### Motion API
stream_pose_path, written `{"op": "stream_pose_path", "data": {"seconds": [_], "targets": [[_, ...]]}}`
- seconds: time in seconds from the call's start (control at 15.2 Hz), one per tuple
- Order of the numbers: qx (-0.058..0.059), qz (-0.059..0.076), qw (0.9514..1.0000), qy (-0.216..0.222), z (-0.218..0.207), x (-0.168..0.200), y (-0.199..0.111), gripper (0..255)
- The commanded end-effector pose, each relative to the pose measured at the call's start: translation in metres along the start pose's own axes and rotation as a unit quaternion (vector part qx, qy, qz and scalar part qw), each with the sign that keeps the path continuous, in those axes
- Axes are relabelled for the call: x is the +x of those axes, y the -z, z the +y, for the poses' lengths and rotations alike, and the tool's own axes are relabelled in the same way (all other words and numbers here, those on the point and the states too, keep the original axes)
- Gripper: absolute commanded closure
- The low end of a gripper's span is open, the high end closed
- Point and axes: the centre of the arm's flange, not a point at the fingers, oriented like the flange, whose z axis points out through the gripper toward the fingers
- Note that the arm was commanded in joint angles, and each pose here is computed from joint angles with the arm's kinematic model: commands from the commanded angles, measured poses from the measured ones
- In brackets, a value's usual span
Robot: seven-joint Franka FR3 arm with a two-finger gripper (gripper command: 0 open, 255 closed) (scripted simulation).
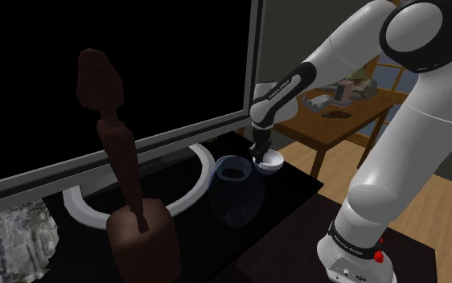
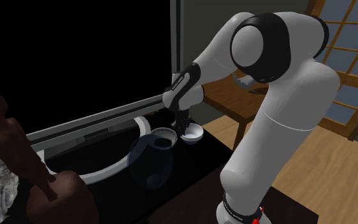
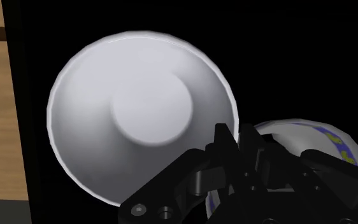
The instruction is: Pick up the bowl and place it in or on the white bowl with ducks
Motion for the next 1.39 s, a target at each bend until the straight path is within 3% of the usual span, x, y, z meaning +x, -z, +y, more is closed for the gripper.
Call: {"op": "stream_pose_path", "data": {"seconds": [0.0,1.32], "targets": [[0.000,0.000,1.0000,0.000,0.000,0.000,0.010,255],[0.000,0.000,1.0000,0.000,-0.013,0.000,0.114,255]]}}
